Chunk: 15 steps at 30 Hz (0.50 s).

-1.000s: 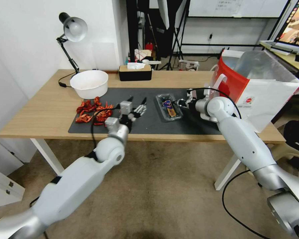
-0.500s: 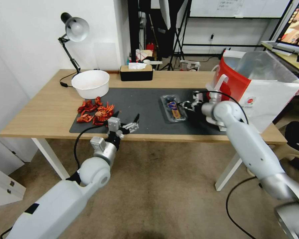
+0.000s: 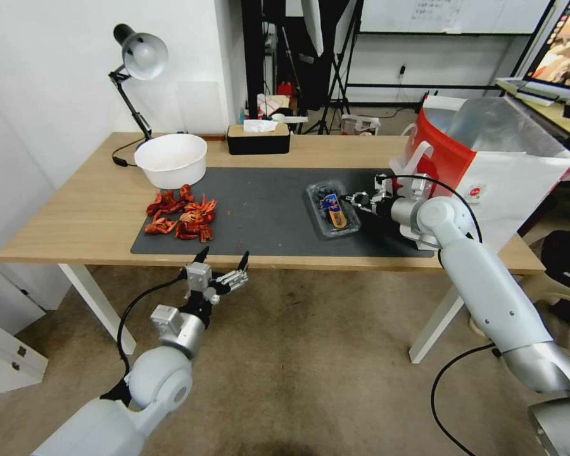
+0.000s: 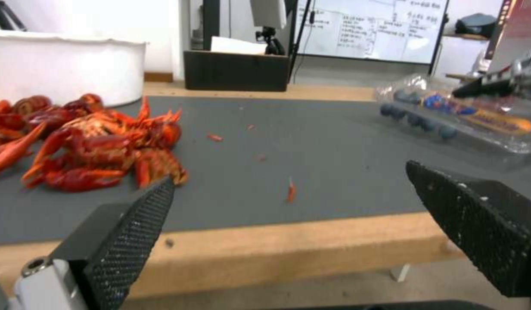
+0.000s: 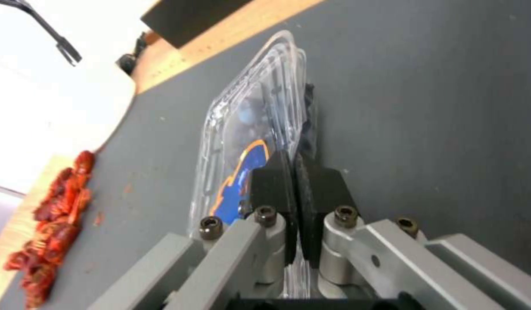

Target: Close the takeout container lid, then place the container into the takeout bag.

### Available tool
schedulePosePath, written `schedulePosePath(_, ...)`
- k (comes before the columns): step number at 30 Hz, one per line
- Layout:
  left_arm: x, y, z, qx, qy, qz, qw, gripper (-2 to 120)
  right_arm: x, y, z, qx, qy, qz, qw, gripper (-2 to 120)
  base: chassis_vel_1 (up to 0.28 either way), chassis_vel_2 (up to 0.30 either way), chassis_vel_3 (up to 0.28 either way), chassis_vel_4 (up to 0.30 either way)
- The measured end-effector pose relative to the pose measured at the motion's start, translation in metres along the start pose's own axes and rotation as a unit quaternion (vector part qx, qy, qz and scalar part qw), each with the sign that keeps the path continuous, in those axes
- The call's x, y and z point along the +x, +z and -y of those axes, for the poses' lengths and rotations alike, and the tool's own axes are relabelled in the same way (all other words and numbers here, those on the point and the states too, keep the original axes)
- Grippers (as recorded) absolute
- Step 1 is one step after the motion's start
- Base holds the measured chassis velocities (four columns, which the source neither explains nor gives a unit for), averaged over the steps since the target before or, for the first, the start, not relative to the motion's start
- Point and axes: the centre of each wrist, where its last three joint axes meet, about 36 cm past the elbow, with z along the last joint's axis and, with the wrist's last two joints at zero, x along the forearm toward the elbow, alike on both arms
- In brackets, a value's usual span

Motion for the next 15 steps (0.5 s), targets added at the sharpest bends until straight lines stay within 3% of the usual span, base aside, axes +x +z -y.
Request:
schedulePosePath(9, 0.014, 0.008, 0.004, 0.002, -0.022, -0.005, 0.9997, 100, 0.007, -0.012, -0.009, -0.007, -0.024, 0.017, 1.0, 0, 0.0, 0.0, 0.0, 0.0)
schedulePosePath(15, 0.023, 0.014, 0.009, 0.008, -0.032, -0.008, 0.9994, 100, 0.023, -0.032, -0.027, 0.006, -0.049, 0.04, 0.998, 0, 0.0, 0.0, 0.0, 0.0)
